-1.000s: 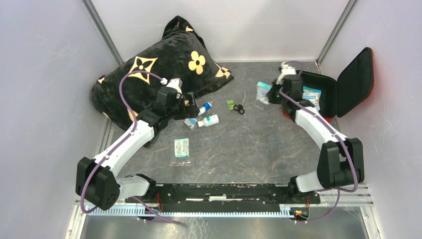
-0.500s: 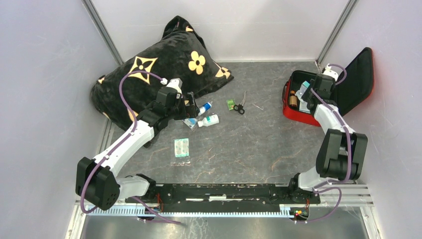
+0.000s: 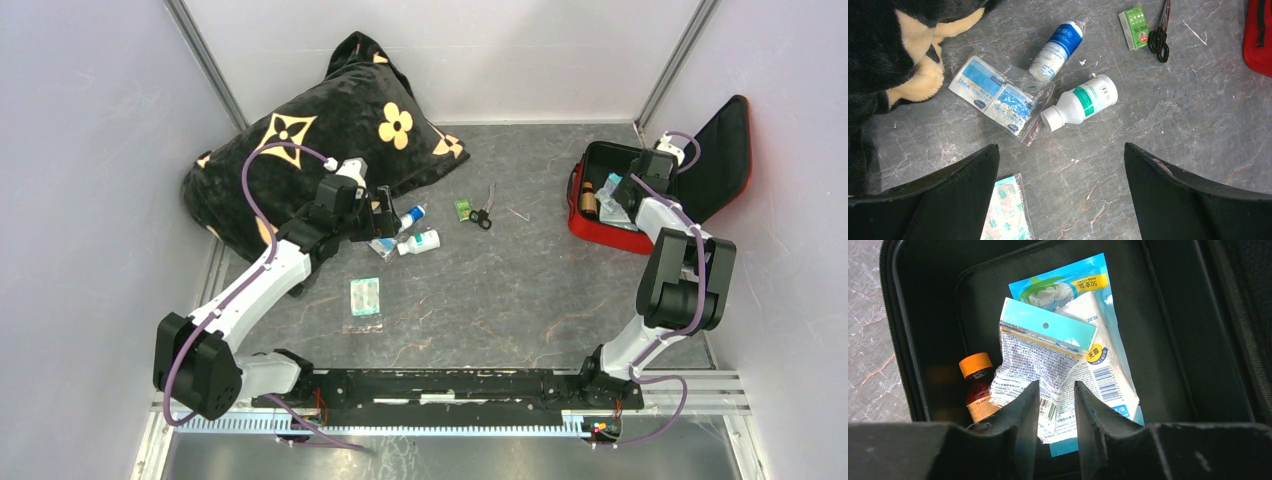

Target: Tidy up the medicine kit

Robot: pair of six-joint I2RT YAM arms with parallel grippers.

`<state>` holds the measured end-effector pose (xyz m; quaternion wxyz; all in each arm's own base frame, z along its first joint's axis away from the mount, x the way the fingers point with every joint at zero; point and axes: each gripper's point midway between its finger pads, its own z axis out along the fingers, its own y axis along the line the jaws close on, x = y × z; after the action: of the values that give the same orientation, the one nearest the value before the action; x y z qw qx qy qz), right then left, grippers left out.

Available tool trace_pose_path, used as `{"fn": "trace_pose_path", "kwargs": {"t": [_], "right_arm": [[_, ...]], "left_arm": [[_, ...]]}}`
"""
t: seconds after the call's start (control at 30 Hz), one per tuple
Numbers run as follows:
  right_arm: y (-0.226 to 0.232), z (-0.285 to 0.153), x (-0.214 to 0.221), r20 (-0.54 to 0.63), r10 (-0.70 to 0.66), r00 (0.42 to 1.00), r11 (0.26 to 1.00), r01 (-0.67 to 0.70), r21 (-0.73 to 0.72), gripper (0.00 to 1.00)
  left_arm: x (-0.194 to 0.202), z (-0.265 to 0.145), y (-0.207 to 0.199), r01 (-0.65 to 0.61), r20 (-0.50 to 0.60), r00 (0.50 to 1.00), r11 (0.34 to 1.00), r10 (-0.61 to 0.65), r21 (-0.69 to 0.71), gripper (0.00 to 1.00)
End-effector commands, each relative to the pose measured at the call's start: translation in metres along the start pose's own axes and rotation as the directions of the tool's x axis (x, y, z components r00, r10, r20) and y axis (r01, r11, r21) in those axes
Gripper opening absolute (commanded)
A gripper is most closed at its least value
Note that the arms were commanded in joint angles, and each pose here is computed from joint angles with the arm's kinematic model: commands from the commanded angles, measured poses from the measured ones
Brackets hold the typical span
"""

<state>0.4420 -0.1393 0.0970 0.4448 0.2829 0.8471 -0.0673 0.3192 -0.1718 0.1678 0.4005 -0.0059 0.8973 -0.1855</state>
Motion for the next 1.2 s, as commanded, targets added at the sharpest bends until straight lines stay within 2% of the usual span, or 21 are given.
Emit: {"fn": "trace_pose_path", "kwargs": {"t": [0.0,0.13,0.33,0.47,0.6,0.9,1.17], "right_arm": [[0.009,-0.018,-0.046,0.116,0.011,0.993,0.999,-0.007,-0.031,0.39],[0.019,-0.034,-0.056,0.137,0.027,0.990,0.995,-0.013,-0.097,0.45],[0.071,-0.069,-0.058,0.117,0.072,0.990,0.954,-0.034,-0.297,0.50],[0.126,-0.100,-0.055,0.115,0.053,0.992,0.910,-0.001,-0.415,0.53],[0.189,-0.122,-0.030,0.081,-0.025,0.996,0.855,0.063,-0.515,0.62],[0.264,-0.101,0.043,-0.095,-0.220,0.971,0.834,0.137,-0.534,0.67],[0.281,-0.083,0.070,-0.134,-0.354,0.926,0.852,0.260,-0.454,0.69]], "left_arm": [[-0.007,0.002,-0.003,0.017,0.011,1.000,1.000,-0.017,0.001,1.00],[-0.010,0.000,-0.002,0.008,0.018,1.000,1.000,-0.008,-0.003,1.00],[-0.013,-0.003,0.005,-0.010,0.027,1.000,0.999,0.011,-0.048,1.00],[-0.012,0.000,0.007,-0.010,0.025,1.000,0.998,0.012,-0.058,1.00],[-0.013,-0.003,0.015,-0.014,0.034,0.999,0.996,0.017,-0.093,1.00],[-0.024,-0.028,0.013,-0.053,0.050,0.997,0.994,0.058,-0.096,1.00],[-0.016,-0.030,0.009,-0.102,0.028,0.994,0.994,0.103,-0.048,1.00]]}}
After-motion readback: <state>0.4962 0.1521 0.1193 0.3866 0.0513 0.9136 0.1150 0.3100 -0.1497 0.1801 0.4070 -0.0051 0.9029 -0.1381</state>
